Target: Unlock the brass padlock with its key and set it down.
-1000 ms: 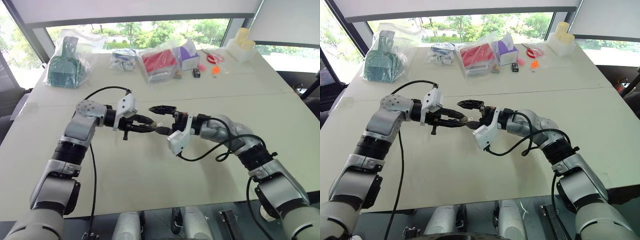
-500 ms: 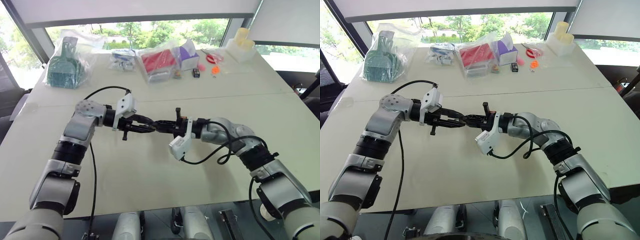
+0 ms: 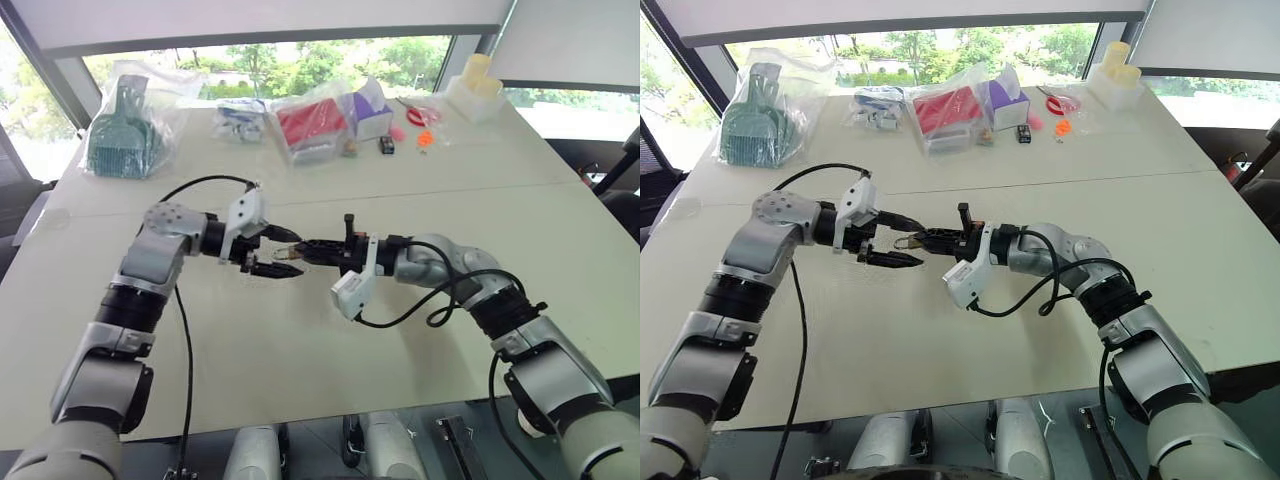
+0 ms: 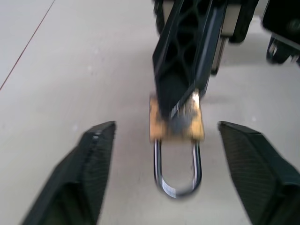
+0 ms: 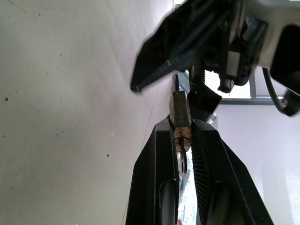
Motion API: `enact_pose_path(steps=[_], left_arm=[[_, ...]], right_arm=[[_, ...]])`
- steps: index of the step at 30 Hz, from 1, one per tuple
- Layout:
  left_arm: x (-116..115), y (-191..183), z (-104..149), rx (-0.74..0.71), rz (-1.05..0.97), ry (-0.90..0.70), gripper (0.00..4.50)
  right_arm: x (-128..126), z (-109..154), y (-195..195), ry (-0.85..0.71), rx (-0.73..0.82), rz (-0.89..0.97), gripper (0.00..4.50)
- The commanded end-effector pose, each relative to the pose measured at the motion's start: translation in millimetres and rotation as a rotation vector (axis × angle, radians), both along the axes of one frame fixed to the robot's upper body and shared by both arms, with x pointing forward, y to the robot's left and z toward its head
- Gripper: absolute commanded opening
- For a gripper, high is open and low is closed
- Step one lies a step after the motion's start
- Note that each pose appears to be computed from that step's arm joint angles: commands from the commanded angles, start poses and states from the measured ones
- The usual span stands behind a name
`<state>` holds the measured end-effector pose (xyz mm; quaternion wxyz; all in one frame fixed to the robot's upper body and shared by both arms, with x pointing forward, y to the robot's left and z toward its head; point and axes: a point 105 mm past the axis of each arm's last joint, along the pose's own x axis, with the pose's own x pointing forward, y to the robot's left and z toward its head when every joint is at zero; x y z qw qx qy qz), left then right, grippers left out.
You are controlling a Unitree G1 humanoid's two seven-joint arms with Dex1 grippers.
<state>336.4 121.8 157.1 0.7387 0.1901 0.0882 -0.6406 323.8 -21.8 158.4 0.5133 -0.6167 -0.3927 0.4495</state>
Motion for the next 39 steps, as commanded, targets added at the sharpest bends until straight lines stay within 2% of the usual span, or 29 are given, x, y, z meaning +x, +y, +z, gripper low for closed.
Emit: enact_pose_path(steps=[1,6,7,9,16,18,31,39], left_arm=[[0.6,14.0,30.1,-0.073,0.056,-0.073,4.49],[-6.3,25.2,51.0,-0.153,0.104,-0.074,4.49],[-7.8,25.0,52.5,-0.167,0.109,-0.064,4.25],[-11.4,24.2,52.0,-0.178,0.112,-0.051,3.62],[-15.5,12.3,38.9,-0.179,0.112,-0.027,0.72],[-15.5,9.5,32.3,-0.172,0.114,-0.022,0.02],[-13.6,12.0,4.9,-0.094,0.130,-0.002,0.02],[3.3,16.5,4.2,-0.118,0.202,-0.041,0.02]], right_arm=[[-0.9,13.7,2.1,-0.025,0.048,0.010,0.00],[1.3,11.6,-2.2,-0.007,0.051,-0.009,0.00],[1.4,11.4,-2.6,-0.006,0.051,-0.010,0.00],[1.7,10.8,-2.9,0.001,0.053,-0.014,0.00],[1.6,10.5,-1.1,0.005,0.054,-0.011,0.00],[0.9,10.9,-0.6,0.002,0.052,-0.007,0.00],[-1.7,11.1,0.4,0.003,0.050,-0.001,0.00],[-3.1,12.1,1.7,0.002,0.054,0.003,0.00]])
